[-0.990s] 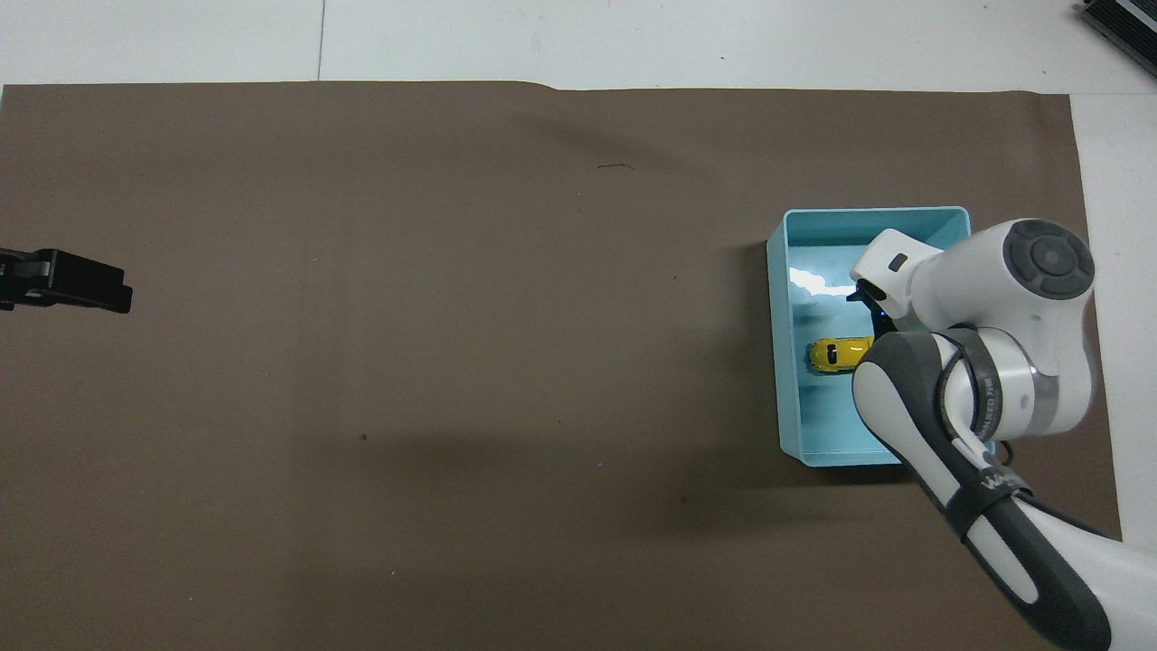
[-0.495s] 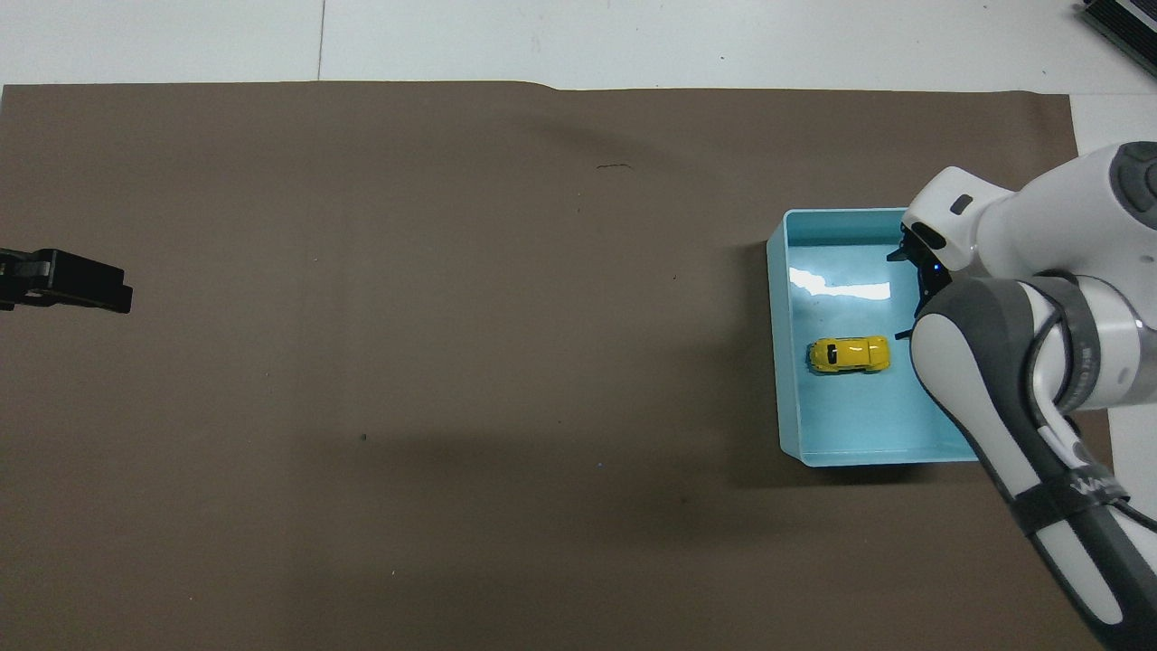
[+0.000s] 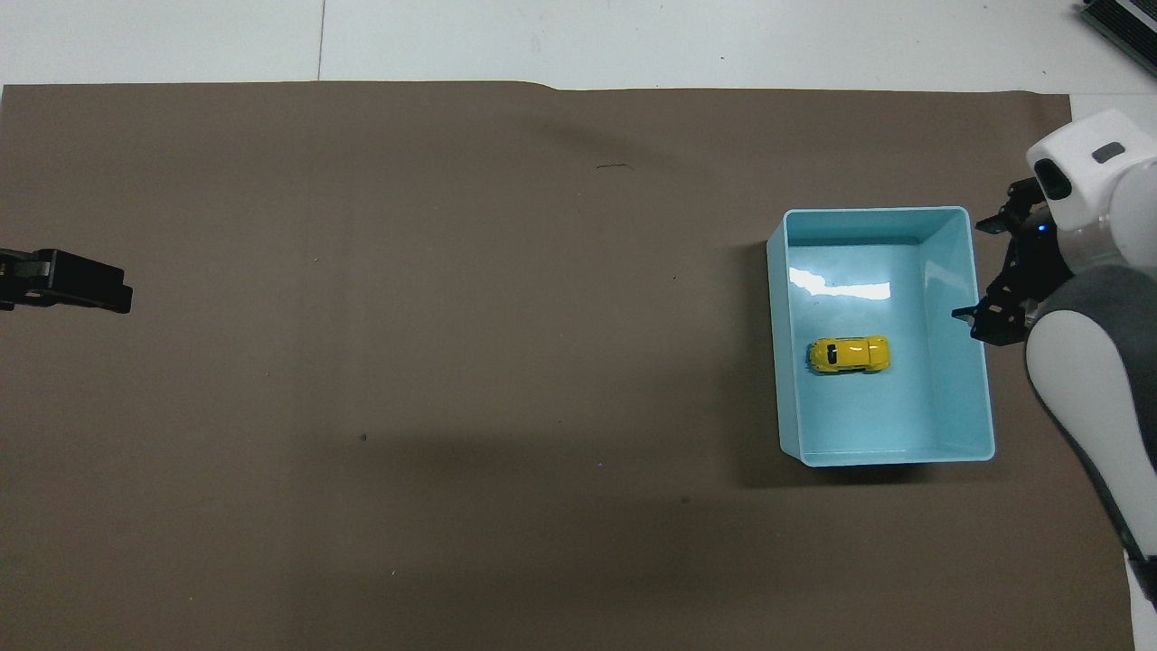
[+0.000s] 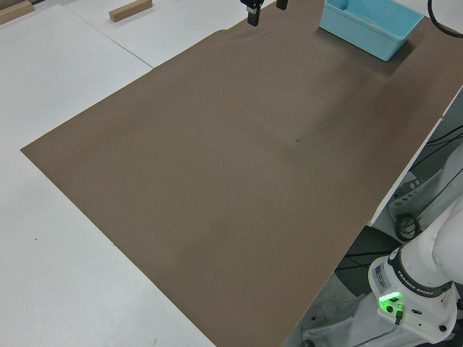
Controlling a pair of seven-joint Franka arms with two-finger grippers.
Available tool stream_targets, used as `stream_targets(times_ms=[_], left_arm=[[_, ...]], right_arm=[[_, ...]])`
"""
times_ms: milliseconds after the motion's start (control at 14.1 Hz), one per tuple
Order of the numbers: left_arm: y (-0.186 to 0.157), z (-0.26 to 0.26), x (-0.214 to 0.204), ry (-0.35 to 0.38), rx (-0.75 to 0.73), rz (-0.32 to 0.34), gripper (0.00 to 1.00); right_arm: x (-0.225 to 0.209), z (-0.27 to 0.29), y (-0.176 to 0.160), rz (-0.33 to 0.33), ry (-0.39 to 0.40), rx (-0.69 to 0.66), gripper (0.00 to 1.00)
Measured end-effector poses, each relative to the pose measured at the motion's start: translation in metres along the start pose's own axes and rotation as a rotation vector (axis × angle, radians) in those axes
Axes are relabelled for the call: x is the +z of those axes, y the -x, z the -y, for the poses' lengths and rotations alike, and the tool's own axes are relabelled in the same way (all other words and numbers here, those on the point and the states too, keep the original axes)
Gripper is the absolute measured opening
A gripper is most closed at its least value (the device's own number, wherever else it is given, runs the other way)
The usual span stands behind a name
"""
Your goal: Wind up and store yellow beetle car
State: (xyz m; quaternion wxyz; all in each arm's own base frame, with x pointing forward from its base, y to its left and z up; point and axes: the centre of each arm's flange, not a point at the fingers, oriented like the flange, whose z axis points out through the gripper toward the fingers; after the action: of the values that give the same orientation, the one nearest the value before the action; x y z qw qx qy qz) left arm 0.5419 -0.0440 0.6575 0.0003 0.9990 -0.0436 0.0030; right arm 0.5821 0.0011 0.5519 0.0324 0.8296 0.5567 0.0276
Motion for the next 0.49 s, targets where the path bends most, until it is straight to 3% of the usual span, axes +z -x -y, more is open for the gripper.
stream_targets(times_ms=[495], left_arm=[[0.0, 0.0, 0.0, 0.0, 0.0, 0.0, 1.0]], right_arm=[[-0.046, 0.007, -0.008, 0.001, -0.004, 0.417, 1.0]])
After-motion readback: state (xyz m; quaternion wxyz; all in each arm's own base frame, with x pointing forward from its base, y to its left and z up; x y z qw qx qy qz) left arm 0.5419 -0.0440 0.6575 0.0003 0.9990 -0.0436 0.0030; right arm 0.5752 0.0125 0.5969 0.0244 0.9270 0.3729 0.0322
